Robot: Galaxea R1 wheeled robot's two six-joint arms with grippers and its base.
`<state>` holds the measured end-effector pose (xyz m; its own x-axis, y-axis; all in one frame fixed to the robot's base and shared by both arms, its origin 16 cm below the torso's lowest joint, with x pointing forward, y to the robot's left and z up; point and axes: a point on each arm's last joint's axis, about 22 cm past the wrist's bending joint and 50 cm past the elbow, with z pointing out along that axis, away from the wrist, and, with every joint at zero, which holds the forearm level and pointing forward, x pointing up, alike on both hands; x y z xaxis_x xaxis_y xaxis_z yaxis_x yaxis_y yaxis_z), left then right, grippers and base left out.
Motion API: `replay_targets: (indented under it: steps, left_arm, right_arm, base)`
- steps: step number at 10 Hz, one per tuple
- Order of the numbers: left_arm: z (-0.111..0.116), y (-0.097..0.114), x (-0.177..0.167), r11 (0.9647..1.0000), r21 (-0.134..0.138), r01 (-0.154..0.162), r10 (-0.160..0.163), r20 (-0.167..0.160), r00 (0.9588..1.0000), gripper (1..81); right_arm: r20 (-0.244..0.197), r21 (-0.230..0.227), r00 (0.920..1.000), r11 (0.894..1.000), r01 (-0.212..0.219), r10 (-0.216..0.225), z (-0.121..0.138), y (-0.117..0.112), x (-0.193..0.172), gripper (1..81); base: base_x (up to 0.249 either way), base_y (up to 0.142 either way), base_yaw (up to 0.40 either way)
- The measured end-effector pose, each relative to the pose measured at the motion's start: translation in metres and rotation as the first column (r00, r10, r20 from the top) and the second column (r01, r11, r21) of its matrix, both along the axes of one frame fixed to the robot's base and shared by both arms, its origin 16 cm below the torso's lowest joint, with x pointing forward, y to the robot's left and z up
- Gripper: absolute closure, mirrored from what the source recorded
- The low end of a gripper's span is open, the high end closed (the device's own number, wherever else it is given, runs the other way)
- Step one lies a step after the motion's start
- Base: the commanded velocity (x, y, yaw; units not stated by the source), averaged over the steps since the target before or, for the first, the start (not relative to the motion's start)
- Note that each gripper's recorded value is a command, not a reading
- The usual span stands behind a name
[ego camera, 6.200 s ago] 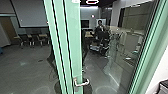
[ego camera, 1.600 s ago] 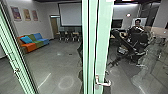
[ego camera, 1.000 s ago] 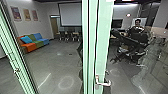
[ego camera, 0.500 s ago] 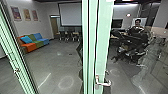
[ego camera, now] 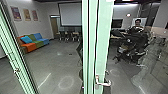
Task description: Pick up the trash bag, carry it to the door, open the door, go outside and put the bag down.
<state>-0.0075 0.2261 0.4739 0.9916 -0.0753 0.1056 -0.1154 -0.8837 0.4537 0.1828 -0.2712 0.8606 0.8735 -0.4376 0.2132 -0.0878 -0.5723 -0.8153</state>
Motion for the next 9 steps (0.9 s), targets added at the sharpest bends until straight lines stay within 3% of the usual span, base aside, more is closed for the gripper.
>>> replay_targets:
  steps: [4,6,9]
  left_arm:
    - [-0.001,-0.003,0.000,1.0000,-0.002,0.000,0.000,0.000,1.0000,81.1]
    - [-0.001,-0.003,0.000,1.0000,-0.001,-0.001,0.001,0.000,1.0000,81.1]
    - [-0.002,-0.006,0.000,1.0000,-0.002,-0.001,0.001,-0.001,1.0000,81.1]
  right_arm:
    - [0.100,0.005,0.9936,0.998,-0.055,0.054,0.039,0.008,0.065,1.0]
    - [0.121,0.011,0.9904,0.998,-0.068,0.066,0.064,0.009,0.098,1.0]
    - [0.063,0.050,0.9960,0.997,-0.067,0.063,0.087,0.011,0.124,1.0]
  base:
    - [0.000,0.000,0.000]
    - [0.000,0.000,0.000]
    - [0.000,0.000,0.000]
